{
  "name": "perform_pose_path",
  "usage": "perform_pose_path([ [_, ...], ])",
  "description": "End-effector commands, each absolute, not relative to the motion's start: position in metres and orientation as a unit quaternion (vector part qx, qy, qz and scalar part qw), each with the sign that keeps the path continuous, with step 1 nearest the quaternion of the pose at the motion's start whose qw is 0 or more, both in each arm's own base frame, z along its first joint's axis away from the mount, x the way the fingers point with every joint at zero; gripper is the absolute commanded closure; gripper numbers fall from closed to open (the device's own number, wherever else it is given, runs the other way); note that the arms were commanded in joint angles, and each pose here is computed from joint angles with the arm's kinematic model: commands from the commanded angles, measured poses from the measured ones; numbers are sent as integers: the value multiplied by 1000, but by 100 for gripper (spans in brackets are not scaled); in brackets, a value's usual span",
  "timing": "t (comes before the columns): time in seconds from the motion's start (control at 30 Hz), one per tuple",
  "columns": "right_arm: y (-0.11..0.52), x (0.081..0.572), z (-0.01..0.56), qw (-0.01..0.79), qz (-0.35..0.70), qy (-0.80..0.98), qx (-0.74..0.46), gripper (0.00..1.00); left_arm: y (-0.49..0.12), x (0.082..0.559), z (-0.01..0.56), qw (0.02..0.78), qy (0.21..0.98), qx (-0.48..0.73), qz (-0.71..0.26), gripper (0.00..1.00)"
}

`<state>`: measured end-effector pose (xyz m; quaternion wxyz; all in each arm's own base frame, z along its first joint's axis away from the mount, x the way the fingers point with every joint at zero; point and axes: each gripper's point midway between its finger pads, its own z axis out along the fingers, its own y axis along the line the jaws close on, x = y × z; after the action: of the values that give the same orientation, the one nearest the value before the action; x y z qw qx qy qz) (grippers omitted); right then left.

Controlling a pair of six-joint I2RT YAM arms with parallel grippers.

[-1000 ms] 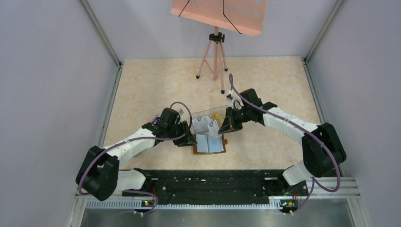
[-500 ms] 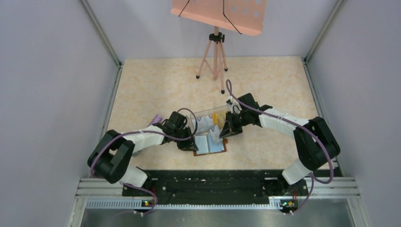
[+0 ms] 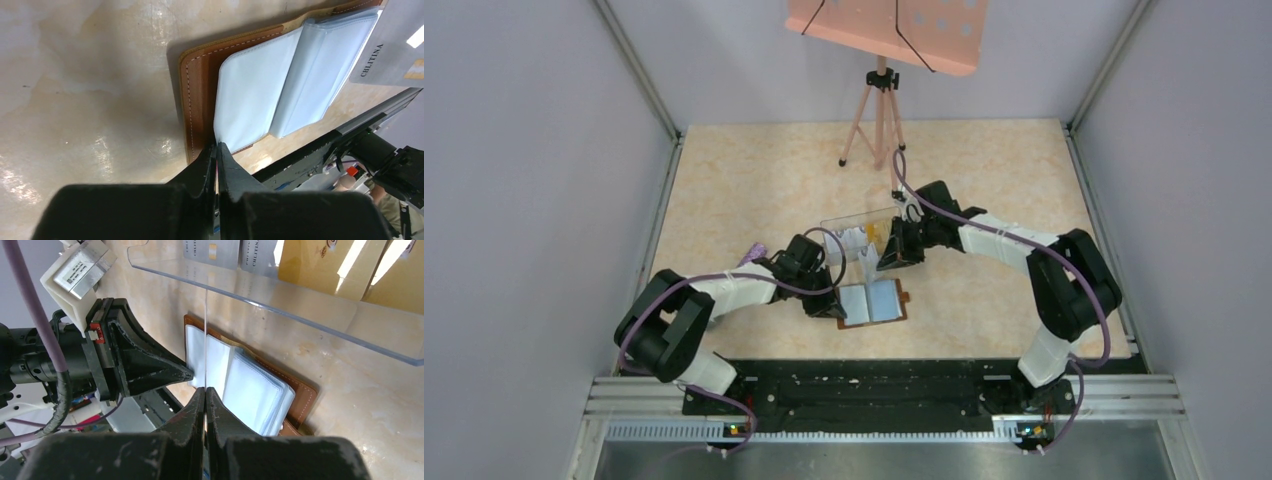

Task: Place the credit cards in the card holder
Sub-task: Insert the credit card into the card holder.

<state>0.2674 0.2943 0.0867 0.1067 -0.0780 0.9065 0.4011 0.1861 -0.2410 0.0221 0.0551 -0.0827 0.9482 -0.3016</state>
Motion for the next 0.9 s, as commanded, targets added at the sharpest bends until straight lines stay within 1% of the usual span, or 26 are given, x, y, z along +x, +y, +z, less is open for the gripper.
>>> perform_pose_path([
  [0.0,302,271,107,133,421,892,-96,100,-244,199,31,79,949,-81,-296,89],
  [0.13,295,256,104,124,423,893,-96,100,-243,204,42,96,948,-77,-294,73],
  [0.23,291,248,102,120,424,893,-96,100,-242,209,55,115,946,-68,-296,68],
  [0.37,291,239,102,113,429,891,-96,100,-242,216,74,141,942,-59,-298,65],
  [0.57,298,229,103,107,434,888,-102,100,-240,219,80,148,942,-61,-294,65],
  [0.67,303,223,99,101,434,889,-106,100,-240,219,79,148,943,-61,-293,67],
  [0.73,304,220,94,97,431,891,-105,100,-239,217,74,143,945,-60,-289,70],
  [0.87,299,215,81,89,416,900,-97,100,-236,214,61,132,951,-57,-274,81],
])
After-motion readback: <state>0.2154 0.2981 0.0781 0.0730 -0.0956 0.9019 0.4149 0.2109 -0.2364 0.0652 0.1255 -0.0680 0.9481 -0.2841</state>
